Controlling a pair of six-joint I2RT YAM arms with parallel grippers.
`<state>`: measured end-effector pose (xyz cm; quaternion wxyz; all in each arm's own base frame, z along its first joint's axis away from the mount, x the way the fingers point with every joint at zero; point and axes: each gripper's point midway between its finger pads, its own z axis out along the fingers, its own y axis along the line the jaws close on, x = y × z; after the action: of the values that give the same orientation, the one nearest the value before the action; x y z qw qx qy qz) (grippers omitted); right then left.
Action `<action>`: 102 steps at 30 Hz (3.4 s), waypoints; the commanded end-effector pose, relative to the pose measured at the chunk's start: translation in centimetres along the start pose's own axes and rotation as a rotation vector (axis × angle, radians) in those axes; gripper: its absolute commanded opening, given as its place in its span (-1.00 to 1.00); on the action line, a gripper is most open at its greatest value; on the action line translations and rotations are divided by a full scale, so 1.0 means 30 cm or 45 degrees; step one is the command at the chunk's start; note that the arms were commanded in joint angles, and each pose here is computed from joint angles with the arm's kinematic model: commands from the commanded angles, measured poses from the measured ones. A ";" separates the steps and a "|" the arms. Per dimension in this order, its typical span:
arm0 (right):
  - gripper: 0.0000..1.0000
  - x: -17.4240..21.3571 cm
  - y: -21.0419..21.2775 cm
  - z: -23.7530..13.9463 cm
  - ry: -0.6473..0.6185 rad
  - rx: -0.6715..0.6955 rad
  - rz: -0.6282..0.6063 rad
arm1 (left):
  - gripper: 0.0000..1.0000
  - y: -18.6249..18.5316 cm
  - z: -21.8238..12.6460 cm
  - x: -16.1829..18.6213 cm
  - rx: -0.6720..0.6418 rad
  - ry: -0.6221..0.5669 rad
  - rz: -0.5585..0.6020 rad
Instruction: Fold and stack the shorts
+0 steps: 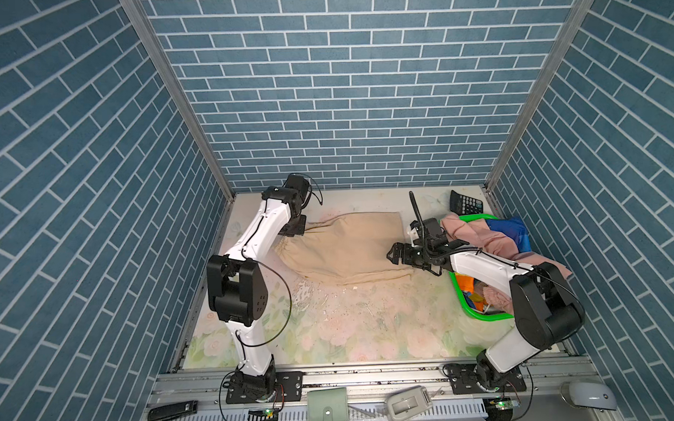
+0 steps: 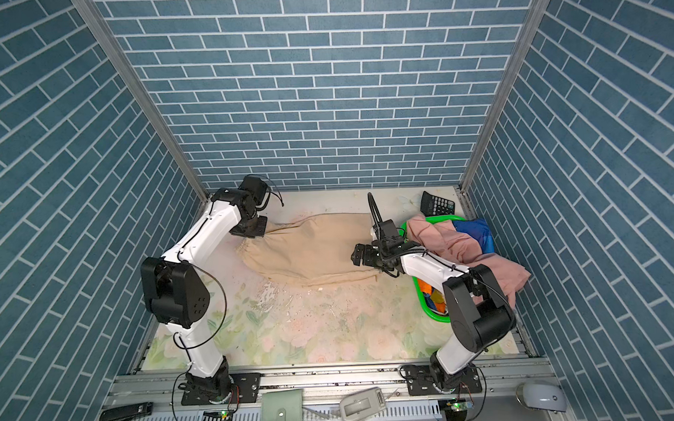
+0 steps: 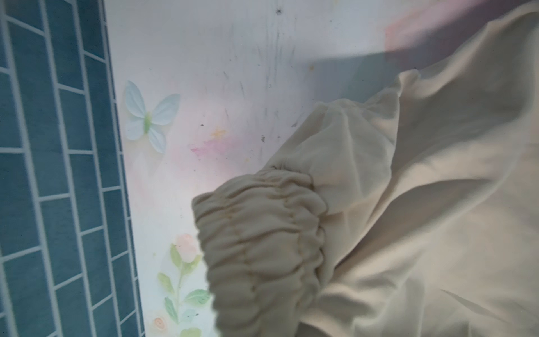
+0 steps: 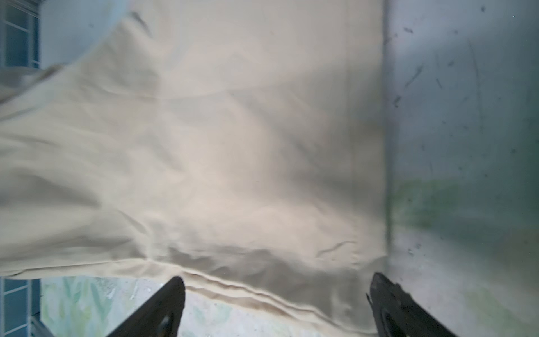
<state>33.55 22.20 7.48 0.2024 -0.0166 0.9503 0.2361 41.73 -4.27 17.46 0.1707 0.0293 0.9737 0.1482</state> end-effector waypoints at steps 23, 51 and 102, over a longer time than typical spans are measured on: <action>0.97 0.000 0.023 0.165 0.096 0.013 -0.011 | -1.00 -0.293 -0.055 -0.021 -0.016 0.155 0.224; 0.97 0.135 0.066 0.245 0.166 -0.043 -0.022 | -1.00 -0.801 -0.059 -0.123 0.737 0.197 -0.206; -0.08 -0.001 0.064 0.132 0.007 0.337 -0.220 | 0.99 -0.746 -0.083 0.010 1.412 -0.138 -0.745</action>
<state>34.99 27.75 4.68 0.2149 -0.0876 0.9676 0.0994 39.76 -25.05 12.80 0.2040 -0.1429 0.8778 -0.4092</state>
